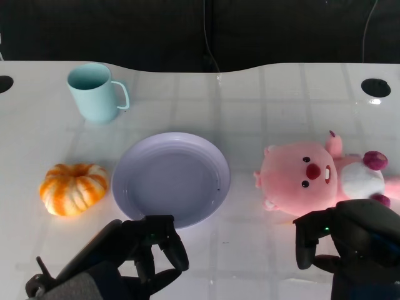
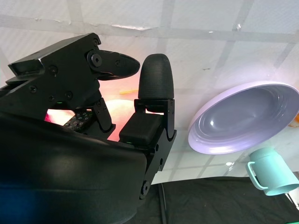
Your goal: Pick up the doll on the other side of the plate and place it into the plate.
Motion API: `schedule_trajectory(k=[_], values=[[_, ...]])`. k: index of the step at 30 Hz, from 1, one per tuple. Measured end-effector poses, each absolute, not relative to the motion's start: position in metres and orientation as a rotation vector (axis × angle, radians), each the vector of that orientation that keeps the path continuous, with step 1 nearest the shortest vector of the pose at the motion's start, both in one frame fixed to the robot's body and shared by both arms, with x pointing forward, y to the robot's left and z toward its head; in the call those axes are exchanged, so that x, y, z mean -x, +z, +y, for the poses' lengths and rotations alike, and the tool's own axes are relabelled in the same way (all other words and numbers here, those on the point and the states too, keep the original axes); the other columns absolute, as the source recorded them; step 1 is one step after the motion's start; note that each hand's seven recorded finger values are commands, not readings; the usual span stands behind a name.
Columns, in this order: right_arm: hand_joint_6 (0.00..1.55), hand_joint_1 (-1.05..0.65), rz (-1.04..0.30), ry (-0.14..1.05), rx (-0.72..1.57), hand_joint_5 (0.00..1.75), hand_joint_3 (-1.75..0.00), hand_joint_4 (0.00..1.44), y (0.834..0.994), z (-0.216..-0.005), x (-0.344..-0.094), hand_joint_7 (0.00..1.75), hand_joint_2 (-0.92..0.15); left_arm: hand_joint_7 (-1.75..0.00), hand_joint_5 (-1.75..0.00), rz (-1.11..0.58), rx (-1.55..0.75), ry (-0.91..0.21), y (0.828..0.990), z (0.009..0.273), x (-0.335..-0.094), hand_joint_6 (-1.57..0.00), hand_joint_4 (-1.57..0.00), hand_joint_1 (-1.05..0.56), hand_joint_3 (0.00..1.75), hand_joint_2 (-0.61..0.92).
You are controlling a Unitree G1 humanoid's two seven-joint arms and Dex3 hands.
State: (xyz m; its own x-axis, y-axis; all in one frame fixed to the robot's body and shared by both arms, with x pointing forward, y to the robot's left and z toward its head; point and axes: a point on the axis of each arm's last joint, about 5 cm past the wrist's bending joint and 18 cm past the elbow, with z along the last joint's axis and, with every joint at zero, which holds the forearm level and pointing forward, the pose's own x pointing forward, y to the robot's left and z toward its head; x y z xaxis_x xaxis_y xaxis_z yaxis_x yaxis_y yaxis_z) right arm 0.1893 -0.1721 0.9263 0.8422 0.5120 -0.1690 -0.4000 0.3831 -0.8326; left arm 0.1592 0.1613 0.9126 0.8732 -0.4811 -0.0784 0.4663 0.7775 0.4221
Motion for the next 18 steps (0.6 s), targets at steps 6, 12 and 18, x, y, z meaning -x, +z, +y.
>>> schedule_trajectory(k=[6,12,18], values=[[0.87,-0.1,-0.123,0.582,1.03,1.71,-0.69,0.84,0.9264,-0.1721,-0.1893,1.16,-0.62,-1.39,-1.75,-0.039,-0.448,-0.514,0.9123,0.1614,-0.1592,-0.64,-0.67,-0.22,0.63,0.76],[0.86,-0.1,-0.123,0.581,1.04,1.71,-0.71,0.83,0.9265,-0.172,-0.1893,1.18,-0.61,-1.39,-1.75,-0.047,-0.45,-0.516,0.9126,0.1613,-0.1591,-0.64,-0.66,-0.23,0.64,0.75],[0.87,-0.1,-0.123,0.581,1.04,1.69,-0.69,0.84,0.9265,-0.172,-0.1893,1.14,-0.61,-1.39,-1.75,-0.045,-0.45,-0.515,0.9126,0.1614,-0.1592,-0.64,-0.65,-0.23,0.64,0.75]])
